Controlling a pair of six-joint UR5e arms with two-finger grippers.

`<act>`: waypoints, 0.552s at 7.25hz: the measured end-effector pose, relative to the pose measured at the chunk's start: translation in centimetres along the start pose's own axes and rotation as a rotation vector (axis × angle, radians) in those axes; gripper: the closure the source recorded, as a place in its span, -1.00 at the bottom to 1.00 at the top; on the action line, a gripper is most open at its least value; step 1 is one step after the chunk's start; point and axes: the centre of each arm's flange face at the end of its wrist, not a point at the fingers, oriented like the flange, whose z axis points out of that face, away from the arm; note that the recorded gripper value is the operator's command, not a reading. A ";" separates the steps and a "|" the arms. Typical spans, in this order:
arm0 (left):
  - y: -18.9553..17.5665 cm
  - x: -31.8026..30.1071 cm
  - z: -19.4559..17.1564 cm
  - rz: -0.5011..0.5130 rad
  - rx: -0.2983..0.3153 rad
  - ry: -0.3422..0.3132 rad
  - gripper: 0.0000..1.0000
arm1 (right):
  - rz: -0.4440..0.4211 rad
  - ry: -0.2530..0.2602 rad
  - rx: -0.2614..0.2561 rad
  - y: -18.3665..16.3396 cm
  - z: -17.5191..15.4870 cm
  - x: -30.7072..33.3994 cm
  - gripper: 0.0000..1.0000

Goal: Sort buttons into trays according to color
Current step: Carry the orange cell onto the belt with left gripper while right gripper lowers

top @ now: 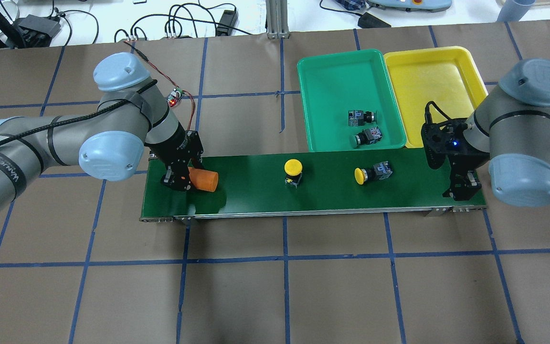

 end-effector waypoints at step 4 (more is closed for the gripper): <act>0.5 -0.3 -2.3 0.120 -0.039 0.058 -1.00 | 0.005 0.005 0.000 -0.6 0.8 0.4 -0.97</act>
